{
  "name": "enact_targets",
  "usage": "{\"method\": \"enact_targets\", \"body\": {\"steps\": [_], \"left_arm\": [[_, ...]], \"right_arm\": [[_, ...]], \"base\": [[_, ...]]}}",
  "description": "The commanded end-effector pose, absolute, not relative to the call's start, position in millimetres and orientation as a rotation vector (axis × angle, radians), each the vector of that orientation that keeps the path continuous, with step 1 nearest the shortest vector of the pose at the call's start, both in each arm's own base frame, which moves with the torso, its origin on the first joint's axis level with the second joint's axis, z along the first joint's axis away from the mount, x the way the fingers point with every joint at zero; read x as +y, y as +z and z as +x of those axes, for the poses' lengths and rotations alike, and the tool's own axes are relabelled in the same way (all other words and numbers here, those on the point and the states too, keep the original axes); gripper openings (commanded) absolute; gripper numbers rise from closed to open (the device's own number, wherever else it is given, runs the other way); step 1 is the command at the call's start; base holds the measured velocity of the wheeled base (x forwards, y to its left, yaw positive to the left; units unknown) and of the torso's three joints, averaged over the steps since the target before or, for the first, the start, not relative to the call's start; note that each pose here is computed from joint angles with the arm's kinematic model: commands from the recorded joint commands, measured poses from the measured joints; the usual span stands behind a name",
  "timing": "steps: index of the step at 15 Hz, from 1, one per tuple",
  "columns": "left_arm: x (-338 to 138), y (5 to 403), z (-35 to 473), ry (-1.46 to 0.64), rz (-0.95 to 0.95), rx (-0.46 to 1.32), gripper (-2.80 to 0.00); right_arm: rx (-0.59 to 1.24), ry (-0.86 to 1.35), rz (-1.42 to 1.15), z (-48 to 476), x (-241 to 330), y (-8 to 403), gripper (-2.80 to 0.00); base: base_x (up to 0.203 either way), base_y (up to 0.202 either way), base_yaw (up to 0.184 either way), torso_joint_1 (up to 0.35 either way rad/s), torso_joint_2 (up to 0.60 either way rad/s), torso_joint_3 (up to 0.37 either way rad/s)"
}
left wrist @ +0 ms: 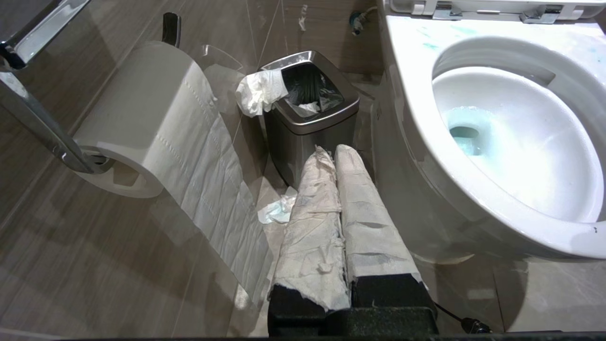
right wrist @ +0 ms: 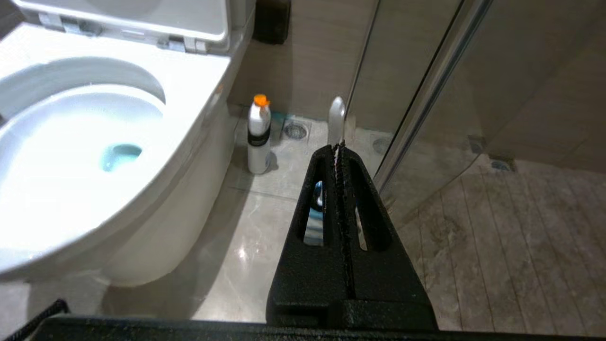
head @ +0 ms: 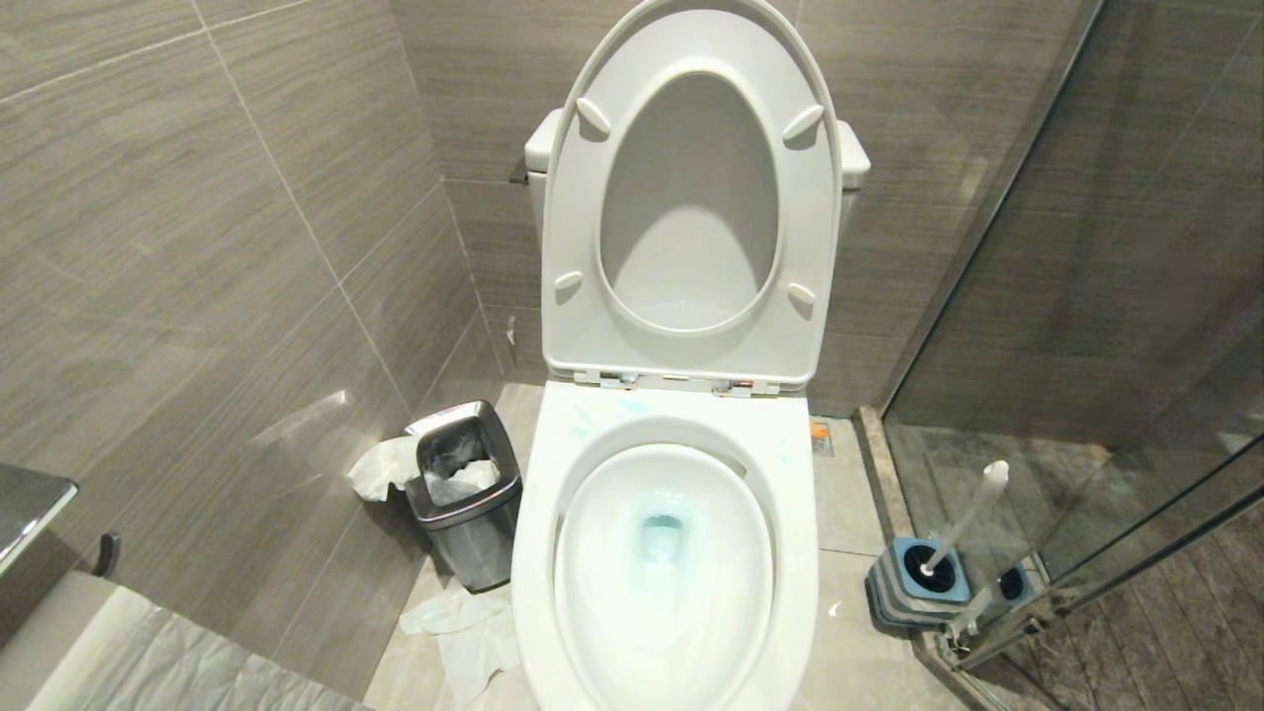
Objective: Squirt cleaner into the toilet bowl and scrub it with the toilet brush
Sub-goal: Flush the toilet
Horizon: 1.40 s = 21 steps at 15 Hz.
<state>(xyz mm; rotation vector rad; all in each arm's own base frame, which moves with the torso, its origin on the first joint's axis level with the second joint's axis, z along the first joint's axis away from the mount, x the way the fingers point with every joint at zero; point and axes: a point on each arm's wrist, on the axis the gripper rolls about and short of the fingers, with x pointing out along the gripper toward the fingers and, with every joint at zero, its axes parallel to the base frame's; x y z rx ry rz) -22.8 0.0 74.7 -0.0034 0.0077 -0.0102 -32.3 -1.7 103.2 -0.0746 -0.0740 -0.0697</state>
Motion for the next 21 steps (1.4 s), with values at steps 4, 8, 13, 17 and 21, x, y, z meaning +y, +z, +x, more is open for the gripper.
{"method": "enact_targets", "body": {"steps": [4, 8, 13, 17, 21], "left_arm": [[0, 74, -23, -0.011, -0.003, 0.011, -2.8], [0, 74, -23, -0.011, -0.003, 0.011, -2.8], [0, 74, -23, -0.011, -0.003, 0.011, -2.8], [0, 74, -23, -0.011, -0.003, 0.011, -2.8], [0, 74, -23, -0.012, 0.011, 0.015, -2.8]], "right_arm": [[-0.056, 0.008, -0.09, -23, 0, 81, -2.8], [0.002, 0.02, -0.077, -23, 0, 75, -2.8], [0.003, 0.025, -0.032, -23, 0, 75, -2.8], [0.003, 0.022, -0.023, -23, 0, 75, -2.8], [0.003, 0.022, -0.023, -23, 0, 75, -2.8]], "base": [[0.0, 0.0, 0.0, 0.0, 0.0, 0.0], [0.0, 0.0, 0.0, 0.0, 0.0, 0.0], [0.0, 0.0, 0.0, 0.0, 0.0, 0.0], [0.0, 0.0, 0.0, 0.0, 0.0, 0.0], [0.0, 0.0, 0.0, 0.0, 0.0, 0.0]]}}
